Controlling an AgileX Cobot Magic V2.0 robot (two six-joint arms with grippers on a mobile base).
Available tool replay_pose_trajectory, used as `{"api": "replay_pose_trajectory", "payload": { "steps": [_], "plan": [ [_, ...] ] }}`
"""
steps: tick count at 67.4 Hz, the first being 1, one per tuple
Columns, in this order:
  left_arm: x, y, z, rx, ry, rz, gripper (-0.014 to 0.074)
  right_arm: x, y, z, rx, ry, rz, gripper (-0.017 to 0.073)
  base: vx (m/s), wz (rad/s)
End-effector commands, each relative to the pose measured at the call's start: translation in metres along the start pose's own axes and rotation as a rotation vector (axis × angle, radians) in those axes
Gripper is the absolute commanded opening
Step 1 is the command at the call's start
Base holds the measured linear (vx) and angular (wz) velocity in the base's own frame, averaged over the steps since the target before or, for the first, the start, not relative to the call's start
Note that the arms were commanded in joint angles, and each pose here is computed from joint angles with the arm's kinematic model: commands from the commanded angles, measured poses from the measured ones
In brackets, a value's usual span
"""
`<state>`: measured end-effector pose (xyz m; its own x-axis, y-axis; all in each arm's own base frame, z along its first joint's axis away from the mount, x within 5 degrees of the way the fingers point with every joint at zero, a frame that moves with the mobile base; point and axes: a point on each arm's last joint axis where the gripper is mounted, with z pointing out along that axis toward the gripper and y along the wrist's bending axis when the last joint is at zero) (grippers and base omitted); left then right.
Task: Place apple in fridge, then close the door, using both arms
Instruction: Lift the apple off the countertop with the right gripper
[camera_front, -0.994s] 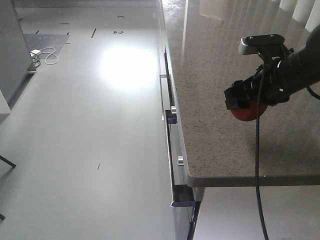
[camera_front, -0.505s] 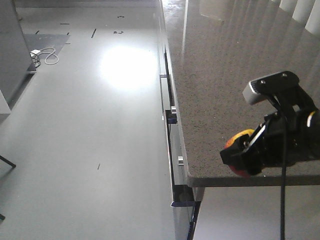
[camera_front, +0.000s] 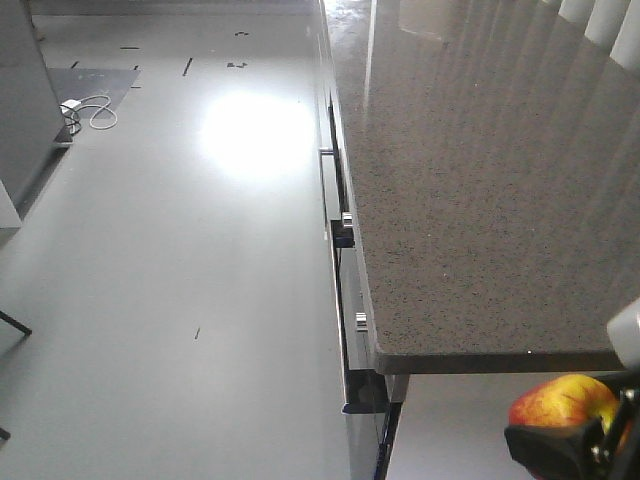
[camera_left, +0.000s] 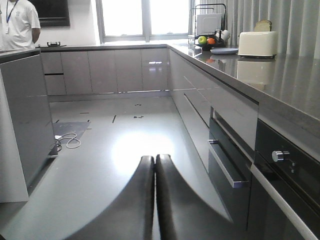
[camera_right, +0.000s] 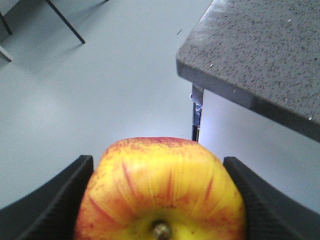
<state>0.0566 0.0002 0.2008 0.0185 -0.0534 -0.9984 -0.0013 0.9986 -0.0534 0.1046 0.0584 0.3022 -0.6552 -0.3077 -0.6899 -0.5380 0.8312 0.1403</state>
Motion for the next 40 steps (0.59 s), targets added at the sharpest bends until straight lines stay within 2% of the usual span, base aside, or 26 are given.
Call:
{"api": "replay_pose_trajectory", "payload": {
  "steps": [1, 18, 40],
  "plan": [
    [-0.013, -0.001, -0.002, 0.006, -0.107, -0.011, -0.0006, -0.001, 0.007, -0.014, -0.019, -0.078, -0.006, 0.015, 0.0, 0.0],
    [-0.013, -0.001, -0.002, 0.006, -0.107, -0.011, -0.0006, 0.012, 0.015, -0.03, -0.039, -0.083, -0.034, 0.015, 0.0, 0.0],
    [-0.013, -0.001, -0.002, 0.006, -0.107, -0.011, -0.0006, 0.014, 0.016, -0.031, -0.043, -0.078, -0.037, 0.015, 0.0, 0.0]
  ]
}}
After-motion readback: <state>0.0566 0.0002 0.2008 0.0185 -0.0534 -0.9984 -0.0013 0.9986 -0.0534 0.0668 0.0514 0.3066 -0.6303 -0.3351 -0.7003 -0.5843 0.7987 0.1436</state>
